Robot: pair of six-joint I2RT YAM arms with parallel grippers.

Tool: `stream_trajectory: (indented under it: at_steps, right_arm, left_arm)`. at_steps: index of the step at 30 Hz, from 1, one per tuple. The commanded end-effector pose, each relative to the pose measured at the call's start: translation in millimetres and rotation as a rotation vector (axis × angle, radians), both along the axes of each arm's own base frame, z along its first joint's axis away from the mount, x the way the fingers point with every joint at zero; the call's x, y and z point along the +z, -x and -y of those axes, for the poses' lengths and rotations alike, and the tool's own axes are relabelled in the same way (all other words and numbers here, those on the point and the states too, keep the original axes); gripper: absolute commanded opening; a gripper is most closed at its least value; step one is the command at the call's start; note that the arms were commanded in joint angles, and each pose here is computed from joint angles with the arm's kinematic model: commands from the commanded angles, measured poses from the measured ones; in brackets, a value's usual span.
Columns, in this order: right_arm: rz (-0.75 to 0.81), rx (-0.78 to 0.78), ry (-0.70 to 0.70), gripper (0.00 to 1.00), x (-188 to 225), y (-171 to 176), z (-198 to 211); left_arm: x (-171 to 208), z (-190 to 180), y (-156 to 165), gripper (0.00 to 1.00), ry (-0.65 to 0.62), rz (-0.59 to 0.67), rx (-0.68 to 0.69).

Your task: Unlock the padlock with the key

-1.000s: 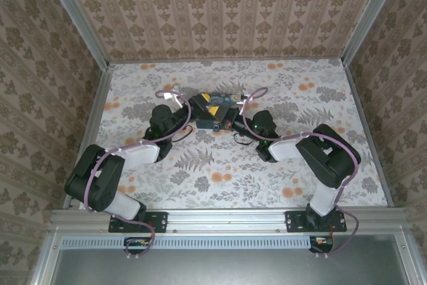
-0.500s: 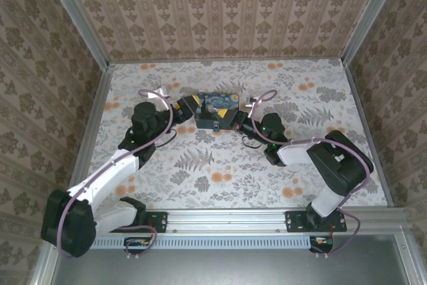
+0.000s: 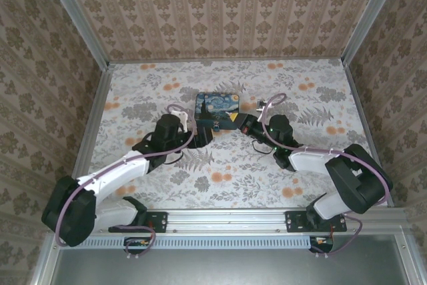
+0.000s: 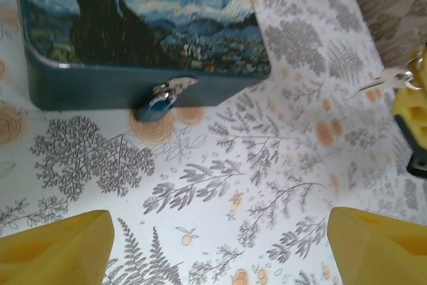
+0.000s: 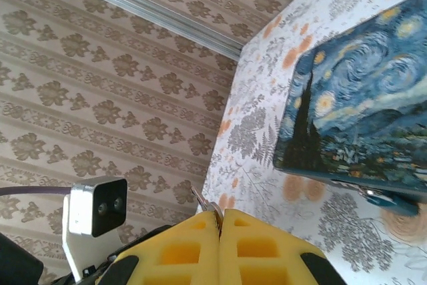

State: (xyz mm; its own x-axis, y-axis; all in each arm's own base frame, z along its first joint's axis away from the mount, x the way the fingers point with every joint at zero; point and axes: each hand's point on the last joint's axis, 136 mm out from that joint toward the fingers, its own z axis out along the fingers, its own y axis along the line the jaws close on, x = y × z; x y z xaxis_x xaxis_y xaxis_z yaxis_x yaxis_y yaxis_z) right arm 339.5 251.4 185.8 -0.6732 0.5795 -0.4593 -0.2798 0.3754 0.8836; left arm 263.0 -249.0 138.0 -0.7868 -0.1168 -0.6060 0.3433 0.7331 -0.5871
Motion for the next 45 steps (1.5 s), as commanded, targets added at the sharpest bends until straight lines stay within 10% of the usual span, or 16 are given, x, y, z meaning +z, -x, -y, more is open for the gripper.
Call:
stream_trajectory:
  at_steps: [1, 22, 45]
  right_arm:
    - [0.019, 0.015, 0.018, 0.0, 2, 7, 2]
    - [-0.01, 0.056, -0.18, 0.0, 27, 13, -33]
    - [-0.027, 0.083, -0.201, 0.0, 24, 7, -54]
  left_arm:
    - [12, 2, -8, 0.85, 0.033, 0.05, 0.028]
    - [78, 39, -60, 0.62, 0.616, -0.03, 0.186]
    - [74, 47, -62, 0.32, 0.661, -0.034, 0.187]
